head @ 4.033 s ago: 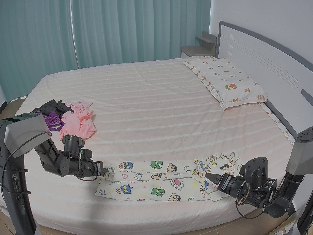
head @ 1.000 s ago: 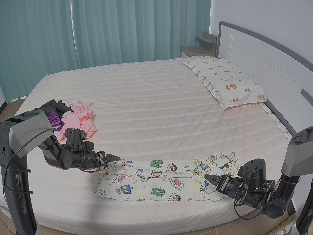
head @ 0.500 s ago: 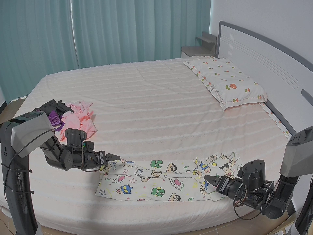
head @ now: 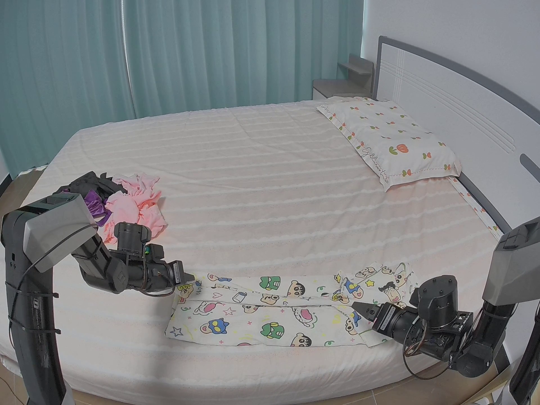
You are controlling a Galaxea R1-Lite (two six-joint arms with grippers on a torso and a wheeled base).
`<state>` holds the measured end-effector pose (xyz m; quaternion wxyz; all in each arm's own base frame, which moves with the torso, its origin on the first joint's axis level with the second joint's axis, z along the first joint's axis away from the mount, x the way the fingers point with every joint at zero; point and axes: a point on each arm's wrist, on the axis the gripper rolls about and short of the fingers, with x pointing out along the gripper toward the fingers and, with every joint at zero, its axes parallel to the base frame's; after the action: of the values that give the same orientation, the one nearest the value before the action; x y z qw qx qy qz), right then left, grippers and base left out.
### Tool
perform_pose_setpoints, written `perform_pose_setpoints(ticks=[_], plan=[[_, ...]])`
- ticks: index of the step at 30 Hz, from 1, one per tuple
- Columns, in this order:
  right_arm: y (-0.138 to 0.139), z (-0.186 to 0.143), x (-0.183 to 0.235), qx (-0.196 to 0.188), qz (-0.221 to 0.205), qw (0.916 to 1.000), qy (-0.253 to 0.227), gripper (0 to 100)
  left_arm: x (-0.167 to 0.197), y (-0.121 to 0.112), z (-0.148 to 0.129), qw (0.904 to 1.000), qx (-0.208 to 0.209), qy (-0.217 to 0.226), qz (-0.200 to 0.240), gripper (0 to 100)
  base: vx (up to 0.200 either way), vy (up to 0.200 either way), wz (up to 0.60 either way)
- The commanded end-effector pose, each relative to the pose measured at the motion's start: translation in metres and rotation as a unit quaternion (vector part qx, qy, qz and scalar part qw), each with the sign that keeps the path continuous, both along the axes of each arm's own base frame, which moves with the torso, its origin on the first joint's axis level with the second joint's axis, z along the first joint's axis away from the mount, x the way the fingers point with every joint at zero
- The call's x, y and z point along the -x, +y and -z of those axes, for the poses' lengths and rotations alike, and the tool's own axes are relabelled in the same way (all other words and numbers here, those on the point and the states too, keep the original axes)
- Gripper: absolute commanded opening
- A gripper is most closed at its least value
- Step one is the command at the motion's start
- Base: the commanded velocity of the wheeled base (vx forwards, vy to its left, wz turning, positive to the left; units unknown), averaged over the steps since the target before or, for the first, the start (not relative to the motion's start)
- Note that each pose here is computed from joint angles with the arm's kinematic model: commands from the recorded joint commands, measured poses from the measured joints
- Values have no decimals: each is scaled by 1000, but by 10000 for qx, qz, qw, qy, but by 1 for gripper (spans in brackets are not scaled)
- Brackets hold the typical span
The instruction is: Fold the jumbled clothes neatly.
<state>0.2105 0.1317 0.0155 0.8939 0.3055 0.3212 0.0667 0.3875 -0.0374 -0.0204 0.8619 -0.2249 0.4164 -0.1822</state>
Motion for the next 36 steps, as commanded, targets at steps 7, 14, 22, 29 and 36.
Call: perform_pose_setpoints(ticks=[7, 14, 22, 29, 36], plan=[[0, 0, 0, 4, -11, 10000, 4, 100, 0, 0, -32, 9992, 17, -391, -50, 0, 0, 0, 0], [0, 0, 1, 4, -11, 10000, 4, 100, -1, 0, -47, 9977, -129, -625, -217, 0, 0, 0, 0], [0, 0, 0, 4, -11, 10000, 4, 100, -6, -4, -51, 9966, -120, -793, -193, 0, 0, 0, 0], [0, 1, 0, 5, -17, 10000, 13, 100, -11, -13, -57, 9926, -64, -1208, -104, 0, 0, 0, 0], [0, 0, 0, 4, -11, 10000, 4, 100, -13, -16, -63, 9867, 126, -1584, -345, 0, 0, 0, 0]])
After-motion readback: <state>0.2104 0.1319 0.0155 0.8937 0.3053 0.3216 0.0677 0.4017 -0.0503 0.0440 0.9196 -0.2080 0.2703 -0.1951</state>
